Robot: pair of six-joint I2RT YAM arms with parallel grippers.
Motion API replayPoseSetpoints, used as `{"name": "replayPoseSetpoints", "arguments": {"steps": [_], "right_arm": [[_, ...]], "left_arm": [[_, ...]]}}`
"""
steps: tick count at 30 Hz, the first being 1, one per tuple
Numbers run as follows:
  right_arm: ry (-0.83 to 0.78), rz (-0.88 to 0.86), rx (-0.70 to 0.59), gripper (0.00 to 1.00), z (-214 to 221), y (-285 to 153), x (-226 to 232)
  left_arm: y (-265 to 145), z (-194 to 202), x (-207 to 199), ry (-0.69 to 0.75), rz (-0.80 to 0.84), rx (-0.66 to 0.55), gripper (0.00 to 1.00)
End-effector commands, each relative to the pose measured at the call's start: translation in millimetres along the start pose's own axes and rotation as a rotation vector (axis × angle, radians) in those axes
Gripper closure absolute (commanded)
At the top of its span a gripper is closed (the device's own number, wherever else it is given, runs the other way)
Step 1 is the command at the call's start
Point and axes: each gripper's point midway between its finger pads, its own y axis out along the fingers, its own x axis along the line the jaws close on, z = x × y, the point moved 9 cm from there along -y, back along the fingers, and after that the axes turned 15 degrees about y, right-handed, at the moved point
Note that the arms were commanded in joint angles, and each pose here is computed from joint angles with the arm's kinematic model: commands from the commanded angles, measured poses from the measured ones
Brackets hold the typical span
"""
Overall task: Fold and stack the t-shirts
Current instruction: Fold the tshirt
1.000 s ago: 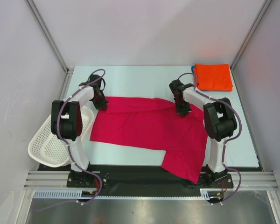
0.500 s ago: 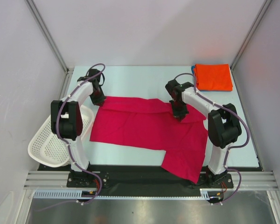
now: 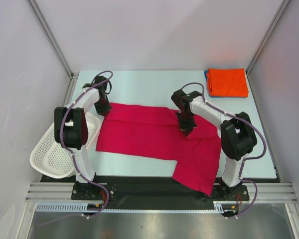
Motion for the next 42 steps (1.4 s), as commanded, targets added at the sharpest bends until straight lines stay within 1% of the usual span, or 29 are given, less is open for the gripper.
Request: {"name": "replayPoseSetpoints", "arguments": {"steps": [1, 14, 16, 20, 23, 24, 25, 27, 28, 29, 30, 31, 32, 33, 34, 35, 36, 37, 38, 39, 40, 42], "right_arm": [[0.006, -0.025, 0.025, 1.0, 9, -8, 6], [-0.017, -0.039, 0.031, 1.0, 24, -16, 15], [-0.02, -0.054, 0.056, 1.0, 26, -14, 18], [-0.029, -0.061, 0.061, 1.0, 27, -14, 23], [-0.036, -0.06, 0.062, 1.0, 27, -15, 24], [-0.037, -0.061, 0.067, 1.0, 27, -14, 24], [-0.04, -0.061, 0.069, 1.0, 27, -14, 24], [-0.046, -0.07, 0.089, 1.0, 27, -11, 27], [-0.051, -0.072, 0.092, 1.0, 28, -11, 27], [-0.054, -0.08, 0.095, 0.98, 28, -11, 29], [-0.057, -0.107, 0.108, 0.93, 30, -13, 31], [-0.048, -0.111, 0.105, 0.75, 29, -15, 31], [-0.033, -0.107, 0.075, 0.61, 24, -20, 30], [-0.017, -0.099, 0.058, 0.61, 20, -21, 28], [0.009, -0.116, 0.023, 0.53, 14, -28, 24], [0.047, -0.131, 0.003, 0.52, 7, -31, 20], [0.138, -0.15, -0.021, 0.51, -8, -35, 7], [0.188, -0.185, -0.063, 0.5, -19, -41, 0], [0.227, -0.2, -0.085, 0.5, -28, -44, -7], [0.279, -0.207, -0.102, 0.49, -36, -45, -15], [0.351, -0.206, -0.131, 0.48, -50, -46, -34], [0.426, -0.211, -0.187, 0.46, -69, -45, -52]], "left_arm": [[-7, -1, 9, 0.013, -0.036, -0.024, 1.0], [-4, 6, 14, -0.004, -0.076, -0.023, 1.0], [-4, 5, 14, -0.007, -0.08, -0.026, 1.0], [5, 3, 15, -0.002, -0.104, -0.016, 0.99], [12, 0, 15, 0.002, -0.124, -0.01, 0.95], [12, -2, 15, 0.003, -0.126, -0.018, 0.91], [14, -4, 15, 0.005, -0.128, -0.018, 0.87], [9, -6, 15, 0.008, -0.121, -0.03, 0.69], [2, -8, 16, 0.005, -0.114, -0.051, 0.67], [-2, -9, 15, 0.0, -0.105, -0.066, 0.64], [-7, -11, 14, -0.004, -0.081, -0.084, 0.56], [-12, -12, 14, -0.007, -0.071, -0.095, 0.53], [-23, -16, 12, -0.011, -0.04, -0.119, 0.52], [-27, -19, 12, -0.013, -0.037, -0.133, 0.52], [-33, -22, 10, -0.015, -0.013, -0.146, 0.52], [-40, -25, 8, -0.013, 0.004, -0.169, 0.52], [-45, -31, 5, -0.013, 0.029, -0.205, 0.53], [-49, -34, -1, -0.001, 0.092, -0.221, 0.54], [-50, -35, -5, 0.011, 0.117, -0.234, 0.55], [-51, -38, -11, 0.025, 0.15, -0.245, 0.58], [-50, -41, -17, 0.036, 0.178, -0.262, 0.6], [-42, -43, -29, 0.062, 0.223, -0.244, 0.62]]}}
